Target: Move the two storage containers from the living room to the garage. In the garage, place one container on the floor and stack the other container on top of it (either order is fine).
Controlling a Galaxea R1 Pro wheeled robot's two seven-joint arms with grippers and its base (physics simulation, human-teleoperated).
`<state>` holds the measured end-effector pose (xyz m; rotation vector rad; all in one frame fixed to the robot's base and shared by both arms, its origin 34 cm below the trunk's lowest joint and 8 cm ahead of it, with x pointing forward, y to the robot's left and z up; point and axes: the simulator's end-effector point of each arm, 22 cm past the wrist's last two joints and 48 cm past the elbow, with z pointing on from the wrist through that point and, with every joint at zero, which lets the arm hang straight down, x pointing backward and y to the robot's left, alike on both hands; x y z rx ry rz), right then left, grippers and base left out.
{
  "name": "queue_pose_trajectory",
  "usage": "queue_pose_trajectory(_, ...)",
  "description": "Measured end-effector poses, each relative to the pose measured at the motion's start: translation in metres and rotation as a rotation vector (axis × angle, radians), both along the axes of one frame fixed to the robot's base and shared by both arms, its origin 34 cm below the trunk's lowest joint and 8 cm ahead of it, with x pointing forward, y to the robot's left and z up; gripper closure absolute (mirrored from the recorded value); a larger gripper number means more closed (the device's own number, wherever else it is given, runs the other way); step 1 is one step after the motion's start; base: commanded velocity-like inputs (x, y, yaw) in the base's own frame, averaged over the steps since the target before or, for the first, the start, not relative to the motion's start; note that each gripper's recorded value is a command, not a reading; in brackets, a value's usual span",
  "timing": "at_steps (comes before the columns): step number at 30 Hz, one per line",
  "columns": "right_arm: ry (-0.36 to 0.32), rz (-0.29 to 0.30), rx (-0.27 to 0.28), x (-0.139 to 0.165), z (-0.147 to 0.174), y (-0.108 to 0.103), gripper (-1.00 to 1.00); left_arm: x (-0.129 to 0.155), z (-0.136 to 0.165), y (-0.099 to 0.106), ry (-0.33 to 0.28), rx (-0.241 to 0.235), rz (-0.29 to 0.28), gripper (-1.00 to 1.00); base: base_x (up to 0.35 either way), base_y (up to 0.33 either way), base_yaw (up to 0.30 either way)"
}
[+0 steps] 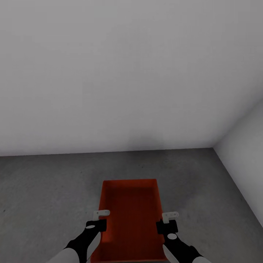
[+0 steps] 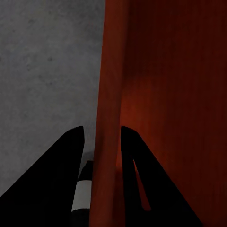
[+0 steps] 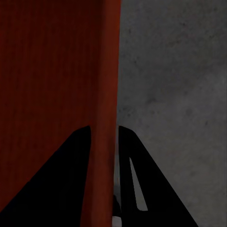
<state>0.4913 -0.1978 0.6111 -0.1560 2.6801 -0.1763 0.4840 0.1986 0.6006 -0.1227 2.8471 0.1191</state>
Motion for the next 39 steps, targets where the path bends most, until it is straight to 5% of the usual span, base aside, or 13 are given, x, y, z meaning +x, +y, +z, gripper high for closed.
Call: queue_pose_trajectory(39,0.0,0.004,-0.023,0.0002,0.0011,-0.0014,1.0,-0.0005,-0.0001,-0.0047,0.001,-0.016,0.007,1.0,0.0,0.0,0.0)
